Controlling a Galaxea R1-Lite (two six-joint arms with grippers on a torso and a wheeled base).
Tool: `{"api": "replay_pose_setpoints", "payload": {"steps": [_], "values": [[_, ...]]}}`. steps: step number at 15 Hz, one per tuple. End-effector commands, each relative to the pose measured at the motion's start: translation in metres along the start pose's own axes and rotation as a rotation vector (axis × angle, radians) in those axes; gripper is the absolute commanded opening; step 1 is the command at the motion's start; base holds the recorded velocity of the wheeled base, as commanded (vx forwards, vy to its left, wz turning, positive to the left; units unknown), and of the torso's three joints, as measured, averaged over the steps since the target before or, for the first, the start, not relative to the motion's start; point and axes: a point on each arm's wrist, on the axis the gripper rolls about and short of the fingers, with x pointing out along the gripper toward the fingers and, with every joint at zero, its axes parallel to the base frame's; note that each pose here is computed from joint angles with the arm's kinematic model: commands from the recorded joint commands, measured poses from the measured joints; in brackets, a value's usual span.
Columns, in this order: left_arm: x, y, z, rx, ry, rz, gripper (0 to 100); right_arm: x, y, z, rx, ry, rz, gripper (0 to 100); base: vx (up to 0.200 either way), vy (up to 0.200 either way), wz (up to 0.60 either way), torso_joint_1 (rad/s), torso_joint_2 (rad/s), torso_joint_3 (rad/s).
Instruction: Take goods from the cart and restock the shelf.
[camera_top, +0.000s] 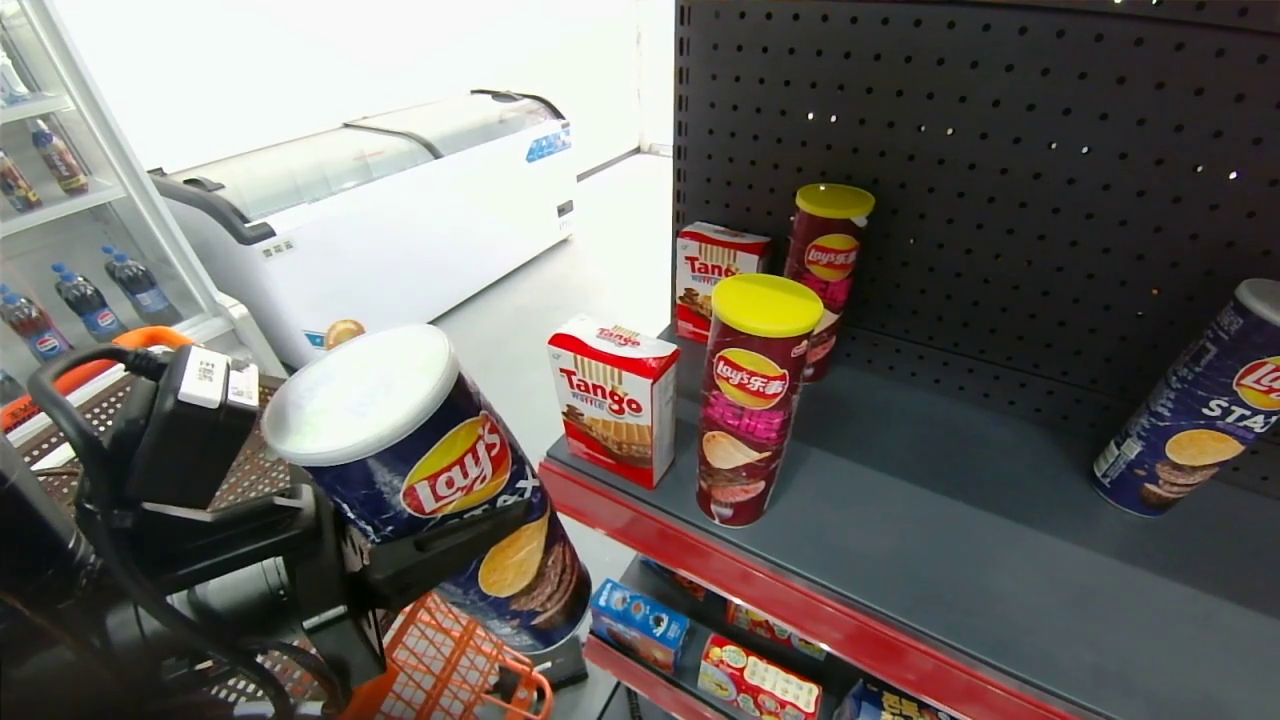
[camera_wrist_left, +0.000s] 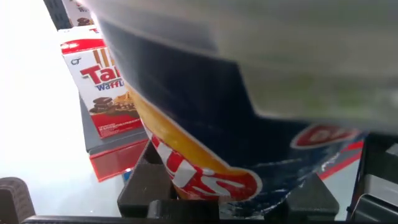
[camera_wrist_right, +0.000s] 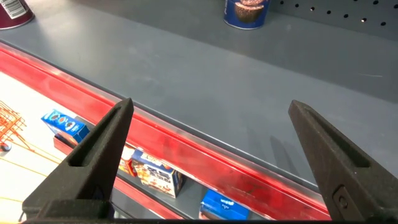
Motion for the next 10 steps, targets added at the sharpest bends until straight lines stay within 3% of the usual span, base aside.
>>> {"api": "replay_pose_setpoints", "payload": {"steps": [1, 10], "values": [[0.002, 0.0004, 0.0007, 0.0, 0.001, -0.01, 0, 0.0001, 0.0, 0.0001, 0.0, 0.0, 0.0, 100, 0.0, 0.0, 0.0, 0.0, 0.0, 0.0], [0.0033, -0.0013, -0.0015, -0.003, 0.007, -0.08, 0, 0.0001, 0.0, -0.0001, 0.0, 0.002, 0.002, 100, 0.0, 0.0, 0.0, 0.0, 0.0, 0.0]]}}
